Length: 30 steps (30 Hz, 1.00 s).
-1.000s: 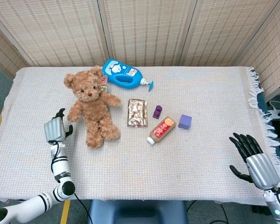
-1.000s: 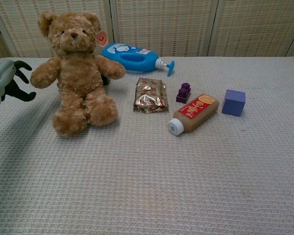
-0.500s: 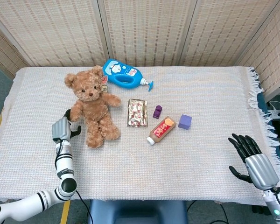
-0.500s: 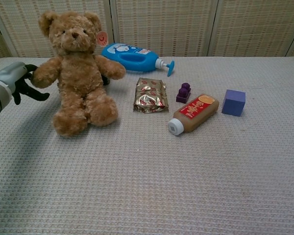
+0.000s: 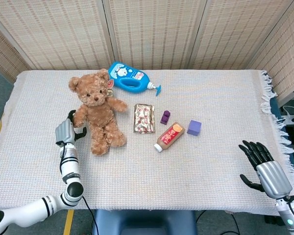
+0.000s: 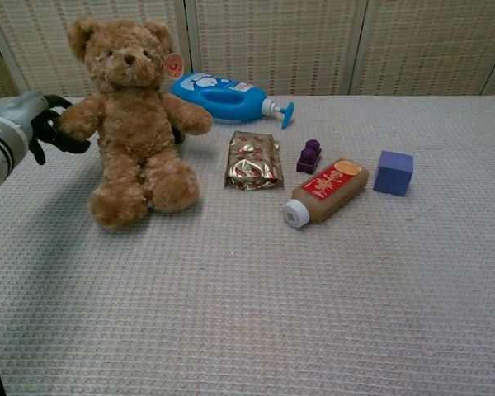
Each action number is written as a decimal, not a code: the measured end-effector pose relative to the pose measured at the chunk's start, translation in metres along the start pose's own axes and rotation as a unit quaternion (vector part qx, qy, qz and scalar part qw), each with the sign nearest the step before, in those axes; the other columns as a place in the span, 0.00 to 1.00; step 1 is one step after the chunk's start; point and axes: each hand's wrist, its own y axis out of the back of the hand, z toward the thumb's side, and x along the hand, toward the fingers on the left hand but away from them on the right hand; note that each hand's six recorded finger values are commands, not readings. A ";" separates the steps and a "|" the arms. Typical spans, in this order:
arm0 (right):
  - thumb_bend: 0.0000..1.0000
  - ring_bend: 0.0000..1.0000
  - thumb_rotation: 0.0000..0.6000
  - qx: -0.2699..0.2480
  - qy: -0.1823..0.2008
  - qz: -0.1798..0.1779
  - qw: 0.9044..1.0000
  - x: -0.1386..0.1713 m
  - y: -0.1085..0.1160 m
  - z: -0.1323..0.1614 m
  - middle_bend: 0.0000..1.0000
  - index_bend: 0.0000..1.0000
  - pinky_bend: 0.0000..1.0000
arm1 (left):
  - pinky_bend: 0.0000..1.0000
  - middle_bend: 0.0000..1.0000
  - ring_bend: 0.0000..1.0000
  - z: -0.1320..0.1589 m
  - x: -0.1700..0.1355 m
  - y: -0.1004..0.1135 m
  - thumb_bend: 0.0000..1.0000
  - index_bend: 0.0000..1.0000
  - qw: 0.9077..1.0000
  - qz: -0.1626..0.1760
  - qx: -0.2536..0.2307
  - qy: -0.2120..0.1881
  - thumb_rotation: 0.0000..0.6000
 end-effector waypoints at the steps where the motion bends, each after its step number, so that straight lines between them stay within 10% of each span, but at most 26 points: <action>1: 0.17 0.00 1.00 0.000 0.000 0.000 1.000 0.000 0.000 0.000 0.00 0.00 0.00 | 0.70 0.26 0.38 0.000 0.000 0.000 0.36 0.16 1.000 0.003 -0.001 0.001 1.00; 30: 0.17 0.00 1.00 -0.001 -0.003 0.008 1.000 0.001 -0.002 -0.001 0.00 0.00 0.00 | 0.72 0.51 0.50 -0.005 0.003 -0.002 0.49 0.36 0.996 0.082 0.026 -0.021 1.00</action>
